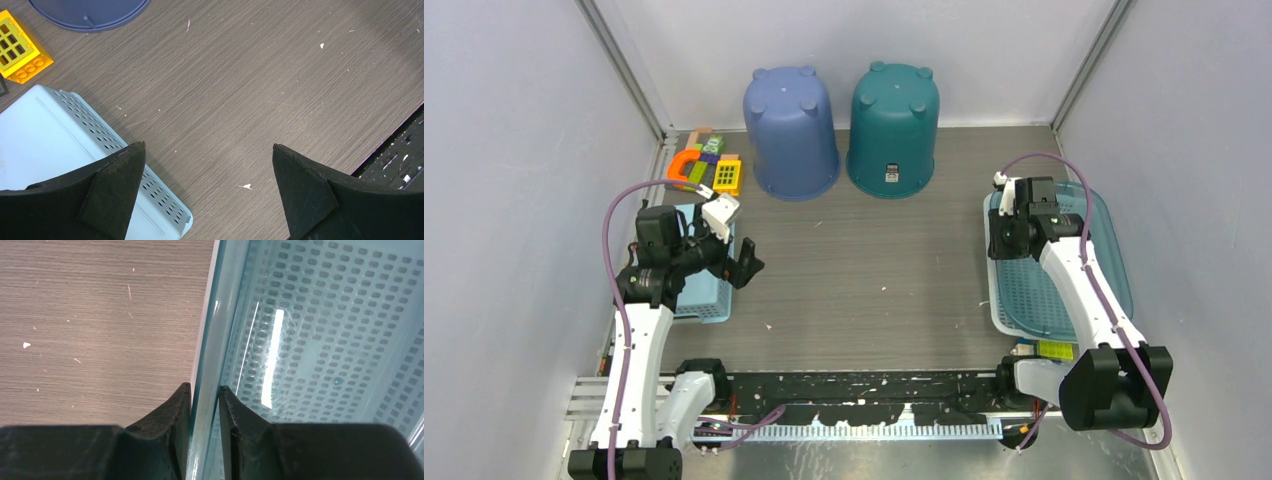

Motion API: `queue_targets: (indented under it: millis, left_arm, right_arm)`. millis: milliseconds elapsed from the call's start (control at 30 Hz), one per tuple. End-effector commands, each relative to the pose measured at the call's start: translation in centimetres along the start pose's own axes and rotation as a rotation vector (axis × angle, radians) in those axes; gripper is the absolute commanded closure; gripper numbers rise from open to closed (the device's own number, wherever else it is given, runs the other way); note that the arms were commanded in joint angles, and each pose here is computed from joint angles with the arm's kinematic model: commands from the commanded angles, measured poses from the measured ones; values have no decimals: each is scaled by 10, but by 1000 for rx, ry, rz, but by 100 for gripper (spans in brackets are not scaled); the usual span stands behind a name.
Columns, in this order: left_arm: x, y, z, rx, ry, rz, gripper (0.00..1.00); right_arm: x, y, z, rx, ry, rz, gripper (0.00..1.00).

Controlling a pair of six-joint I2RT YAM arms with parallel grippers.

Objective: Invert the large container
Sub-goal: Pick up the container from the container.

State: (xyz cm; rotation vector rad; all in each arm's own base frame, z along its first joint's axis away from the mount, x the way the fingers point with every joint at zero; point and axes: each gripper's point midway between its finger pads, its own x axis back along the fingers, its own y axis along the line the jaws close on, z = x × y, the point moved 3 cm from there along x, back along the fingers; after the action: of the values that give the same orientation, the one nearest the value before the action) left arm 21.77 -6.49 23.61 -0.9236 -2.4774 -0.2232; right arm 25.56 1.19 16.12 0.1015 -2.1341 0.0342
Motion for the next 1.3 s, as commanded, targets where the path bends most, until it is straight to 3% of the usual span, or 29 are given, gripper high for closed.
queue_targets:
  millis: [0,100,600,1267]
  left_arm:
    - [-1,0,-8,-25,-40,8,0]
    - [-1,0,-9,-28,-42,7,0]
    - [-1,0,-9,-27,-40,9,0]
    - [-1,0,-9,-31,-43,7,0]
  right_arm:
    - [22,0,-15,15,-75,3,92]
    - [29,-2,-17,20,-81,16,99]
    - [88,-23,-41,29,-223,176,99]
    - [154,-22,-74,-5,-423,189,99]
